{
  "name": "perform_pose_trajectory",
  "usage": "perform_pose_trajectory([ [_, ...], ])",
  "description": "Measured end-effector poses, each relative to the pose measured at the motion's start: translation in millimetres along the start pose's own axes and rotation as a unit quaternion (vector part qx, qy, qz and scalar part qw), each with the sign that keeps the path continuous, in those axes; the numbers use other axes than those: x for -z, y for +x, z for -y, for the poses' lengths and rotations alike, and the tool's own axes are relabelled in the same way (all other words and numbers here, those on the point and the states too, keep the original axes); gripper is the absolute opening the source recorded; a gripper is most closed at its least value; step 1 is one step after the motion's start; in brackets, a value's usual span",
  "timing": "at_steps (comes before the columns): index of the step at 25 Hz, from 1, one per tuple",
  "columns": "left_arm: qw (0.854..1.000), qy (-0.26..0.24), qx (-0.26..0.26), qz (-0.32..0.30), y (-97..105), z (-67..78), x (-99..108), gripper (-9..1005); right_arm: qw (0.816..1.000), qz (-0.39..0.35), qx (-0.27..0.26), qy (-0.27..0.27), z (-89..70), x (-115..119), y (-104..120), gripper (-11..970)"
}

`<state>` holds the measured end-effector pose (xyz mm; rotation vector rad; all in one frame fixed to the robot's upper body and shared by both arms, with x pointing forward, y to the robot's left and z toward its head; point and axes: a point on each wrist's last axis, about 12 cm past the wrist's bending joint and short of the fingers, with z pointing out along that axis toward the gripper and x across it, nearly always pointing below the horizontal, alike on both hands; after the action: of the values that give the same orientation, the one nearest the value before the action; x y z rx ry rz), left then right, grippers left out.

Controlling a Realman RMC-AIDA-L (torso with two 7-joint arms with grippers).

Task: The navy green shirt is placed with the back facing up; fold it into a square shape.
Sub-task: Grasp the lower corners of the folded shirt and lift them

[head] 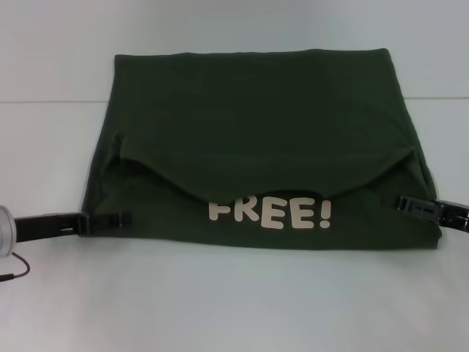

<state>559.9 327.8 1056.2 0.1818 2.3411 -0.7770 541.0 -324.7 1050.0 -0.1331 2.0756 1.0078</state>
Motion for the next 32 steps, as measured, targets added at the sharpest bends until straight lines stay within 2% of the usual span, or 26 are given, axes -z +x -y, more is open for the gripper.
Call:
perform_pose_trajectory([
  [9, 0.999, -0.022, -0.022, -0.015, 0, -0.9, -4, 849, 1.0, -0.002, 0.003, -0.008, -2.4, -1, -1, 919],
  [12, 0.999, -0.021, -0.026, -0.019, 0, -0.6, -4, 626, 1.0, -0.006, 0.013, -0.007, -1.8, 5, -8, 918],
  [15, 0.999, -0.019, -0.029, -0.02, 0, -0.1, -4, 500, 0.999, -0.042, 0.012, 0.01, -0.9, 16, -28, 917],
  [17, 0.999, -0.018, -0.03, -0.02, 0, 0.1, -4, 416, 0.996, -0.083, -0.01, 0.042, -2.2, 24, -49, 917],
  [22, 0.999, -0.016, -0.031, -0.02, -1, 0.4, -3, 309, 0.983, -0.161, -0.034, 0.085, -16.9, 28, -83, 916],
  [32, 0.999, -0.012, -0.034, -0.022, -5, 1.9, -3, 68, 0.939, -0.29, -0.037, 0.18, -26.1, 28, -112, 903],
])
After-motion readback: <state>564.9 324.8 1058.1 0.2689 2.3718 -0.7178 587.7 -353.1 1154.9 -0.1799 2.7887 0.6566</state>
